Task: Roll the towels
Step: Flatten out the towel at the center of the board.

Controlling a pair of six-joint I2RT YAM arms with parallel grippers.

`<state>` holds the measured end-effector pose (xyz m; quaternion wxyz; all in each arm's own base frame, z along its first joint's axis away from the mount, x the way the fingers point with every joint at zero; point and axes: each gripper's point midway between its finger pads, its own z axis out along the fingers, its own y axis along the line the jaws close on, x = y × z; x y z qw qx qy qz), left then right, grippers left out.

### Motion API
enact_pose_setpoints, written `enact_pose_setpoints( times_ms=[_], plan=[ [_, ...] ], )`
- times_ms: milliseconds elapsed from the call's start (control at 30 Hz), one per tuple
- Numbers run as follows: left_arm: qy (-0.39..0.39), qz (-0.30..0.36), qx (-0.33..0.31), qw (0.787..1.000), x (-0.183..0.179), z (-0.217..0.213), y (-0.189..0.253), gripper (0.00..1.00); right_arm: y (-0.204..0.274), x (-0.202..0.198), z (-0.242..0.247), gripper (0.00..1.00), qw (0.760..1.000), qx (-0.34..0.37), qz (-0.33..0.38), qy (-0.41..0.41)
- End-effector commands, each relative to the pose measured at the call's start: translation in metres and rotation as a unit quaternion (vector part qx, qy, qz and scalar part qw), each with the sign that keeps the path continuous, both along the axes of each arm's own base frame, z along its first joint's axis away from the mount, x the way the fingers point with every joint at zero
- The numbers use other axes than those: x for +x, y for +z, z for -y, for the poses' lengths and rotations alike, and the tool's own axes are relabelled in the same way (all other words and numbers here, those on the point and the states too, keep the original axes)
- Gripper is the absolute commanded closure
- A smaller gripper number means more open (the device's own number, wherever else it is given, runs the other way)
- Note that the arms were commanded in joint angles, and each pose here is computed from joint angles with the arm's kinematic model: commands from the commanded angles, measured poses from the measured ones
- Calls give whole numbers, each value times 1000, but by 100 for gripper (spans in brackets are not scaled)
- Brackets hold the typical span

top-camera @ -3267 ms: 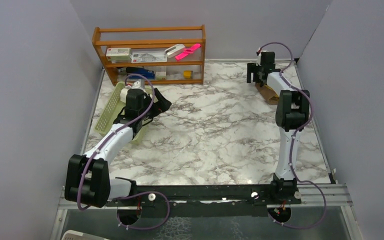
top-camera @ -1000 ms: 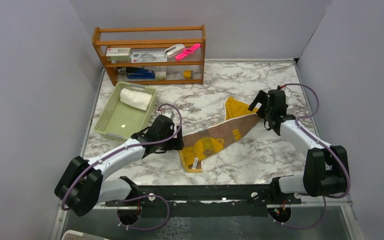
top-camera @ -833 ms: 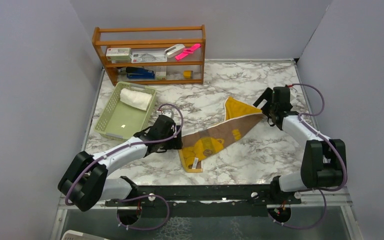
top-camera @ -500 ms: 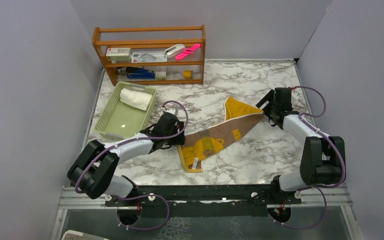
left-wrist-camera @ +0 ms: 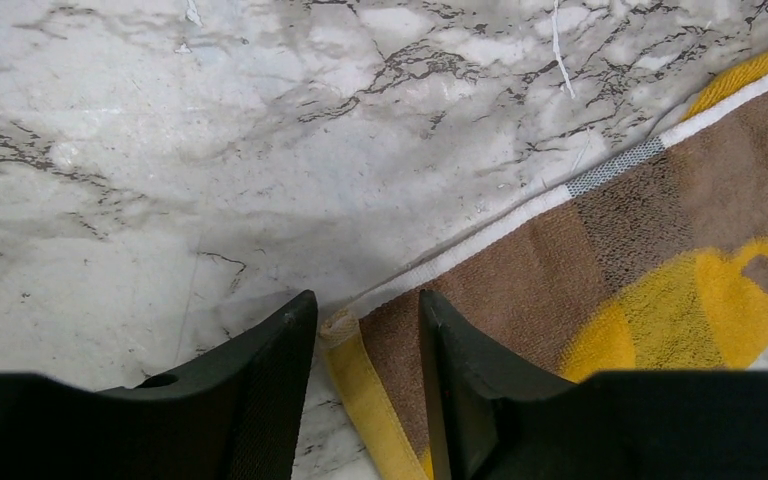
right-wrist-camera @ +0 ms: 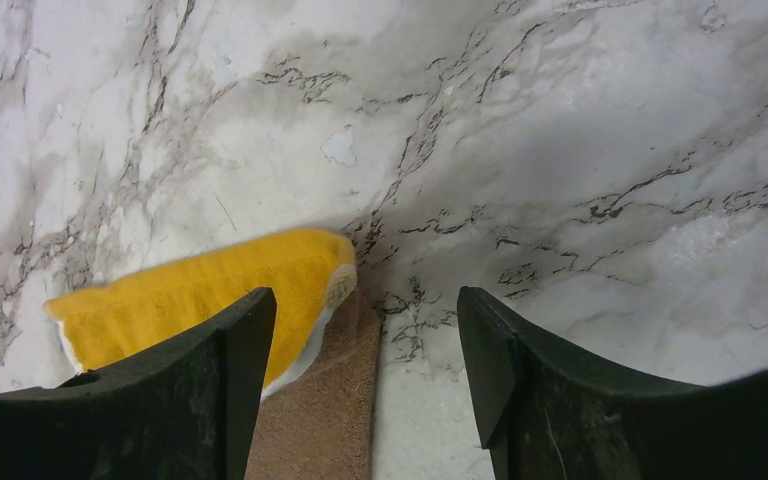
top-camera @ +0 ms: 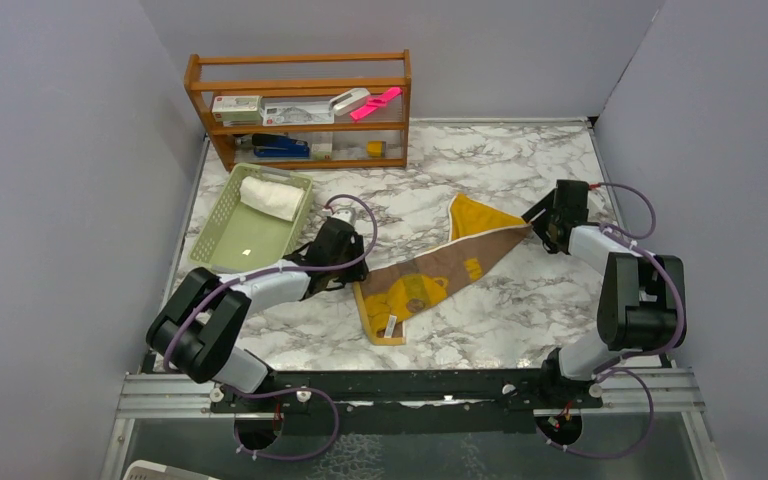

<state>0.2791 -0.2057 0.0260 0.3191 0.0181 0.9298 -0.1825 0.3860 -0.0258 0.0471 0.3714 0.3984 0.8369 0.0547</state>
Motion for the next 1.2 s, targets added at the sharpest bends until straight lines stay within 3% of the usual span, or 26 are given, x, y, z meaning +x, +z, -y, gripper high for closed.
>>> enact_pose_setpoints(
  times_ms=[0,300,600,667,733,800,867,1033,1167],
  plan=[
    [-5,-27,-6,1000,-10,-1,-8,57,9,15,1,33,999,16,27,-8],
    [28,-54,11,998,-29,-24,-10,54,1,18,0,35,999,25,27,-10],
    [31,-65,-2,997,-38,-26,-25,54,6,22,-1,49,999,28,43,-5],
    [30,-64,-12,997,-36,-23,-25,58,9,22,-2,61,998,27,51,-2],
    [25,-72,-19,997,-37,-18,-27,69,13,22,-2,81,998,25,57,1],
    [21,-79,-32,996,-38,-13,-29,81,17,22,-2,92,998,22,61,3],
    [22,-86,-41,995,-40,-11,-32,100,20,23,-1,94,998,19,64,4],
    [19,-86,-44,995,-41,-9,-32,100,28,23,-2,99,997,20,72,6],
    [29,-19,-31,999,-16,-19,10,100,54,18,-1,99,996,24,87,-6]
  ],
)
